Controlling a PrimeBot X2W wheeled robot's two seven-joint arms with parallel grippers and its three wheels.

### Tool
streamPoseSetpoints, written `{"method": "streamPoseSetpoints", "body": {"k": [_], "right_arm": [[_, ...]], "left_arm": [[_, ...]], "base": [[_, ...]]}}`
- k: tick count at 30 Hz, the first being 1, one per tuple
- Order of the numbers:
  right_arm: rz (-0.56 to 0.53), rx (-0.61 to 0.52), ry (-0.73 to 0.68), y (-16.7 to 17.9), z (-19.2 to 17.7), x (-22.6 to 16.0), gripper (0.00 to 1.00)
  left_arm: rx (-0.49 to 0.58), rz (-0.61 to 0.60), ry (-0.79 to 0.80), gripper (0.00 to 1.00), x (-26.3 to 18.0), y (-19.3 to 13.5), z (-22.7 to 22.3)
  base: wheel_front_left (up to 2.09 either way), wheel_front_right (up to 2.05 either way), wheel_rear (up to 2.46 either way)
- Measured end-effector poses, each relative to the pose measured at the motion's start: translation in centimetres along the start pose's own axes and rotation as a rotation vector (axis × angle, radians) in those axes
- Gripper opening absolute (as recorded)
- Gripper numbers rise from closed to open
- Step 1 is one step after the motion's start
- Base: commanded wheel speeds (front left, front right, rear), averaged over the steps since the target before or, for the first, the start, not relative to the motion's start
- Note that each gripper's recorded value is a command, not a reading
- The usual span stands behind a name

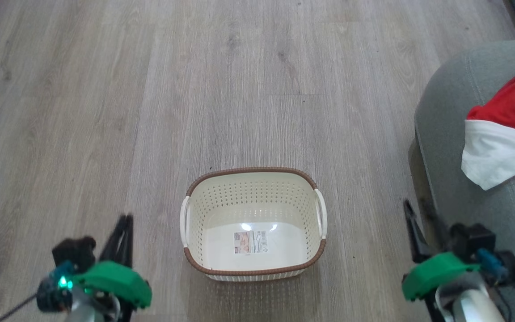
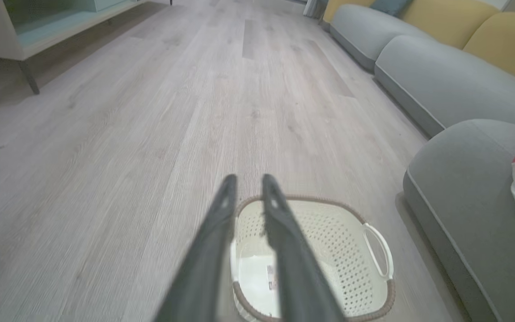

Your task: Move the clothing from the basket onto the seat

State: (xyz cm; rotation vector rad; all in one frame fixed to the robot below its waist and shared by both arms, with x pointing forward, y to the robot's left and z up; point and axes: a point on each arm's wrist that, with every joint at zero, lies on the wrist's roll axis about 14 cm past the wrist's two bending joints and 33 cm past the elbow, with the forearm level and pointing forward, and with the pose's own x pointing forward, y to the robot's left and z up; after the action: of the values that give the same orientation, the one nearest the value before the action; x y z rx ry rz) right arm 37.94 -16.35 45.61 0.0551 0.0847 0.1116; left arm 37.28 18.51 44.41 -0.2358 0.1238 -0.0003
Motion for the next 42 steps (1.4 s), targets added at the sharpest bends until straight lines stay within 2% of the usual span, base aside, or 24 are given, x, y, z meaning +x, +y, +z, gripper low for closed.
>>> {"method": "streamPoseSetpoints", "body": {"k": [5, 42], "right_arm": [[-0.019, 0.039, 0.080, -0.3, -2.4, -1.2, 0.00], [-0.137, 0.469, 0.060, -2.3, -1.7, -1.4, 0.00]], "left_arm": [[-0.035, 0.030, 0.086, 0.00, -1.5, 0.7, -2.7], [-0.414, 0.088, 0.062, 0.00, -1.0, 1.1, -1.4]], "base": [[0.00, 0.00, 0.00], [0.00, 0.00, 0.00]]}}
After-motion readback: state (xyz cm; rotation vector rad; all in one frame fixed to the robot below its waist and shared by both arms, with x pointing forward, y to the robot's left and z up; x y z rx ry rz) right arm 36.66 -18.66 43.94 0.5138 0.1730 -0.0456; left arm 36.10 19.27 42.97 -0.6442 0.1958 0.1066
